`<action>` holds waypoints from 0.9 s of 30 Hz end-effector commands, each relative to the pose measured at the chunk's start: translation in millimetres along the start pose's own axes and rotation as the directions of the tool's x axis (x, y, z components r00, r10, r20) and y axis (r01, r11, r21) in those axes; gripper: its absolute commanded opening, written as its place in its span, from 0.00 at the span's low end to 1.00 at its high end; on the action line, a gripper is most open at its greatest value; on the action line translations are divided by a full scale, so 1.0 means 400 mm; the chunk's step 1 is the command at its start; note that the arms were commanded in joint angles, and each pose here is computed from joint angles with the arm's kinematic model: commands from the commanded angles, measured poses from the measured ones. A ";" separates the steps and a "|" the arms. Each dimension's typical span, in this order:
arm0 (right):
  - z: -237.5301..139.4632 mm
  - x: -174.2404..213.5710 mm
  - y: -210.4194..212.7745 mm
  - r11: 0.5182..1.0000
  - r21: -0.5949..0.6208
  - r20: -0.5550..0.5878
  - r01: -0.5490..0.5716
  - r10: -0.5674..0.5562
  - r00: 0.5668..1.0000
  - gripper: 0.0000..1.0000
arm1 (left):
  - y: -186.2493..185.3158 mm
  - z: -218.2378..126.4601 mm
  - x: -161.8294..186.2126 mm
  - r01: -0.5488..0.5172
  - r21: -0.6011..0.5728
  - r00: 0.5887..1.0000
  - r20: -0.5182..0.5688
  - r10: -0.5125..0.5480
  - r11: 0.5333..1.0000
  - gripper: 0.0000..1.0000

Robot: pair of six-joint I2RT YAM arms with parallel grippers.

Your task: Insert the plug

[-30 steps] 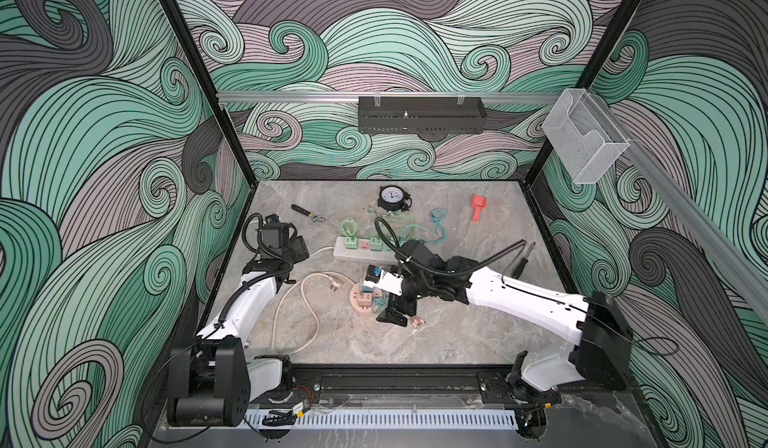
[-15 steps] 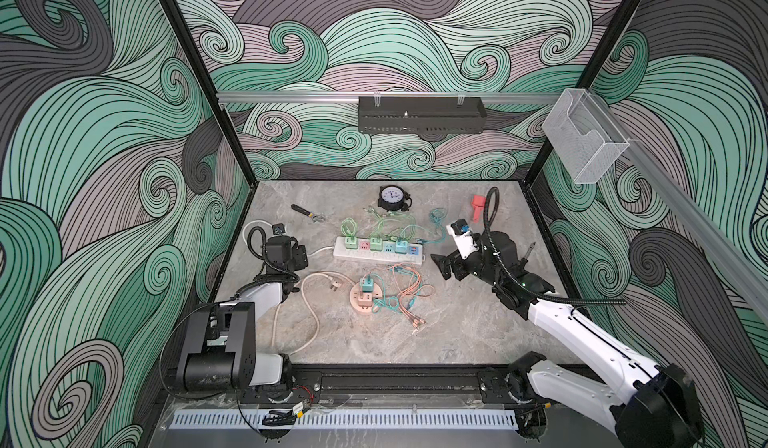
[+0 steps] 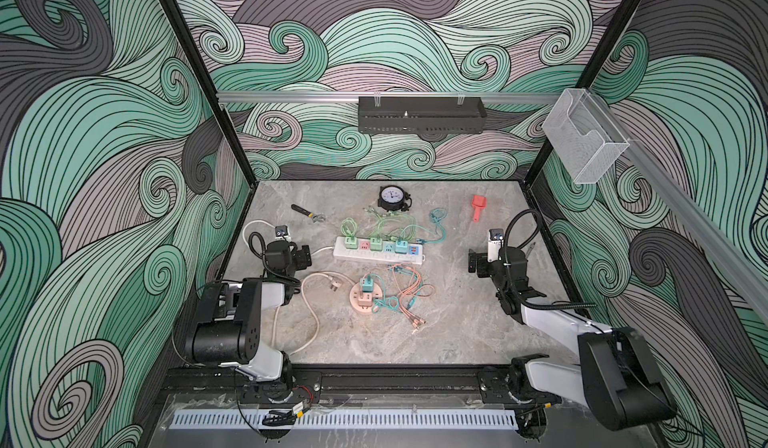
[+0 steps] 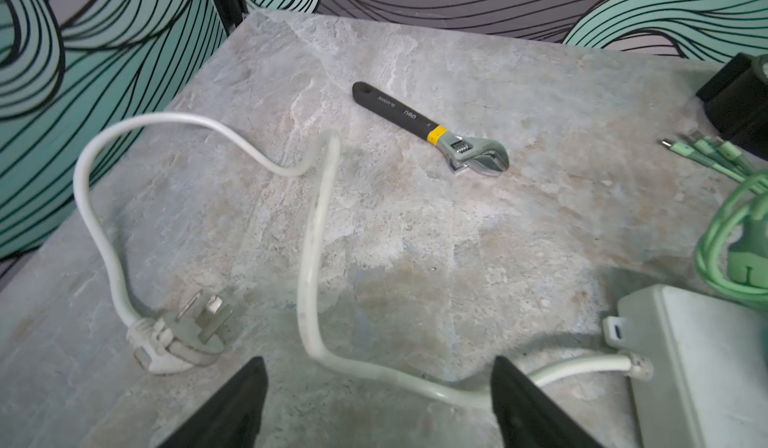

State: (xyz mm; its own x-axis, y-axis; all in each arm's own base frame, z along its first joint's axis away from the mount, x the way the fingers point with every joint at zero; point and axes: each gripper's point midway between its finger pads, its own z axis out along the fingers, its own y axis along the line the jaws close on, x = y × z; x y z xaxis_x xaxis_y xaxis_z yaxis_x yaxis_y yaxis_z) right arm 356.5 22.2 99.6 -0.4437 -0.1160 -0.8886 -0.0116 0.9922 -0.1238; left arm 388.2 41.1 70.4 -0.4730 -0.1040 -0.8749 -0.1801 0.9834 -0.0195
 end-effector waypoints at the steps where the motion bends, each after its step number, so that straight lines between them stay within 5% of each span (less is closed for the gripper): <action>1: 0.021 -0.072 -0.051 0.996 0.054 0.146 -0.067 0.059 0.988 0.99 | -0.010 0.006 -0.039 -0.010 0.025 0.999 0.040 0.009 1.000 0.91; 7: 0.099 -0.025 -0.045 0.998 0.006 0.137 -0.069 0.067 0.988 0.99 | -0.008 0.007 -0.037 -0.008 0.021 0.999 0.036 0.008 1.000 0.94; 27: 0.107 -0.022 -0.046 0.997 -0.012 0.084 -0.076 0.077 0.994 0.99 | -0.013 0.006 -0.037 -0.015 0.028 0.999 0.034 0.014 1.000 0.99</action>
State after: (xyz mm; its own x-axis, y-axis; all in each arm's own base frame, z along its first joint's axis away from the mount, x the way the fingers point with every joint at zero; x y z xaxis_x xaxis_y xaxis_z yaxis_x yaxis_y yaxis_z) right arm 392.1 3.2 76.5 -0.4075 -0.0590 -0.9113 0.0076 0.9977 -0.0680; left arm 389.1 38.1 70.8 -0.4740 -0.0970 -0.8752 -0.1612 0.9867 -0.0220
